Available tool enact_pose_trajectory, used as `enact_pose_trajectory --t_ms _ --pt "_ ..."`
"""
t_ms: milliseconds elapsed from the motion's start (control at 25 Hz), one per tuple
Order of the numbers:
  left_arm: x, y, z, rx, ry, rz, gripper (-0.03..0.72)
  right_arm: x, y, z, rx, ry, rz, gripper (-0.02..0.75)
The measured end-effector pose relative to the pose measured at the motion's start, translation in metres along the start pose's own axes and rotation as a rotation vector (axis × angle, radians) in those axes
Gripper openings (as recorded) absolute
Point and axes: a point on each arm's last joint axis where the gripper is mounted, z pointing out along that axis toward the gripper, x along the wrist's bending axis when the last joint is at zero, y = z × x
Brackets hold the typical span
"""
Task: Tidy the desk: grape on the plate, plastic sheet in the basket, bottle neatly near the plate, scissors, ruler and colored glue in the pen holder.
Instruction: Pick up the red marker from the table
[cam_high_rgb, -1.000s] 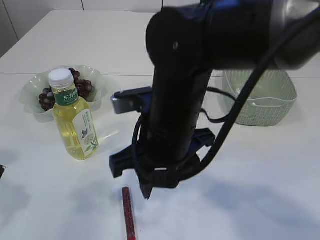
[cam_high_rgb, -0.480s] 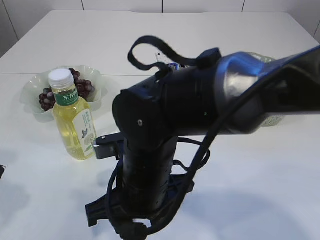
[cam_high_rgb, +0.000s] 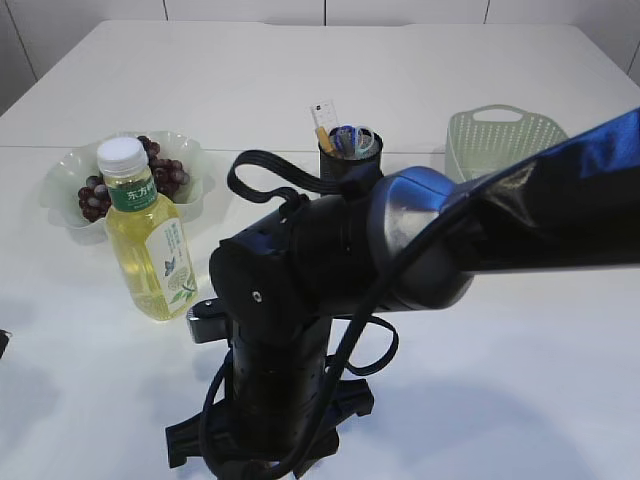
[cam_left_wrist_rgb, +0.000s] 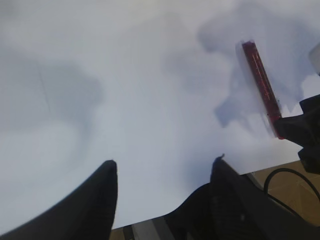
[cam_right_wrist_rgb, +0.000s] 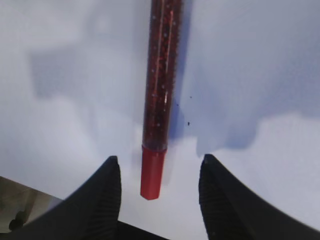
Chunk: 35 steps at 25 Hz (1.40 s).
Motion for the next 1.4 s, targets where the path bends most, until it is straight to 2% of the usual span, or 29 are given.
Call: enact_pose_trajectory --t_ms 320,1080,1400 --pt "0.0 0.0 0.0 -0.004 0.0 0.0 0.432 0.001 0.003 0.0 -0.03 0.013 0.003 0.341" --pt "0.0 0.001 0.0 -0.016 0.0 0.0 0.432 -0.001 0.005 0.021 -0.01 -0.008 0.051 0.332" --pt "0.0 0.001 0.0 -0.016 0.002 0.001 0.432 -0.001 0.005 0.021 -0.01 -0.009 0.053 0.188"
